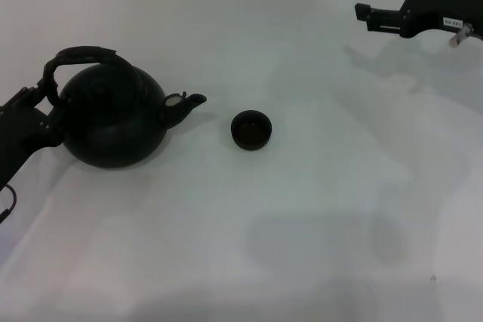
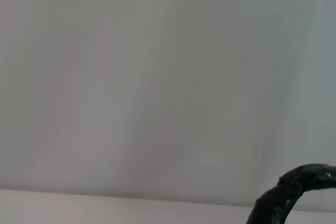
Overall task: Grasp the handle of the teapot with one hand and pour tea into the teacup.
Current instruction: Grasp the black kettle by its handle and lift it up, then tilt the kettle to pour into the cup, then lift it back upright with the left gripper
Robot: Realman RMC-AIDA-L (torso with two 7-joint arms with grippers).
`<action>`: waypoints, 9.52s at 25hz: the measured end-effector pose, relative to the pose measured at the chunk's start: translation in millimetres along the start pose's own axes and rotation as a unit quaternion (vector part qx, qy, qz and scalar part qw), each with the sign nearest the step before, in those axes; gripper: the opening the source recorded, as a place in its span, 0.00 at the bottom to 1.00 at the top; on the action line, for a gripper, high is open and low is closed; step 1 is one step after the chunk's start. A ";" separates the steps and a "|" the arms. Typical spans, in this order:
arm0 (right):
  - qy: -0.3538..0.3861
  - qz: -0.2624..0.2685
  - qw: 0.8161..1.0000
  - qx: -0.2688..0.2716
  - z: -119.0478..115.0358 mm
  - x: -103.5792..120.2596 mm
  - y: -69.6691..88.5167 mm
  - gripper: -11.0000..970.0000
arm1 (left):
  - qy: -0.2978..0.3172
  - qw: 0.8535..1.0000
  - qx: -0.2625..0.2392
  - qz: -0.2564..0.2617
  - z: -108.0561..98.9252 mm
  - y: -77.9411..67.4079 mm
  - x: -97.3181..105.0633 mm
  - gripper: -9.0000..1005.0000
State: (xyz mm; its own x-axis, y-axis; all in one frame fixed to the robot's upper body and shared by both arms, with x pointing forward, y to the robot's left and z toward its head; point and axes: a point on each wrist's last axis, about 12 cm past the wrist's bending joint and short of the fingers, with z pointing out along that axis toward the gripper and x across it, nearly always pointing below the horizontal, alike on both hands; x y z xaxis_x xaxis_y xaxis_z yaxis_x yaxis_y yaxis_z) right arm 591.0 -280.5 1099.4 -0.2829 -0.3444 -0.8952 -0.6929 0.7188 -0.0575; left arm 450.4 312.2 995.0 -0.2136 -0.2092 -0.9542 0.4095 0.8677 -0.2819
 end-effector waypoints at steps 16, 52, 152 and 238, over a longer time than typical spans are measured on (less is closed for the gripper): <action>0.006 0.003 1.000 -0.001 -0.8 5.2 0.3 0.87 | -0.016 1.000 -0.007 -0.006 -1.1 2.2 -3.7 0.28; -0.021 0.002 1.000 0.007 -1.2 13.3 1.2 0.87 | 0.100 0.992 0.040 0.060 64.6 28.9 -100.0 0.17; -0.077 0.056 0.992 0.079 -30.6 33.6 -21.0 0.87 | 0.342 0.815 0.062 0.464 174.1 -133.7 -186.2 0.15; -0.070 0.053 0.992 0.090 -31.8 40.6 -23.0 0.87 | 0.320 0.849 0.034 0.419 164.3 -140.3 -186.2 0.14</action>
State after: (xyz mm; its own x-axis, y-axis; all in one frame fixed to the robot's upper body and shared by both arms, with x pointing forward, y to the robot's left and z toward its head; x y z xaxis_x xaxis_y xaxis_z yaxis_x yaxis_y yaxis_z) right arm 574.4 -330.2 1078.4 -0.2447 -0.1835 -0.9521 -0.5307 0.8471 -0.0268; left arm 578.5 155.4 1195.9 -0.2526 0.7752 -0.5790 0.7011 0.5590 0.4426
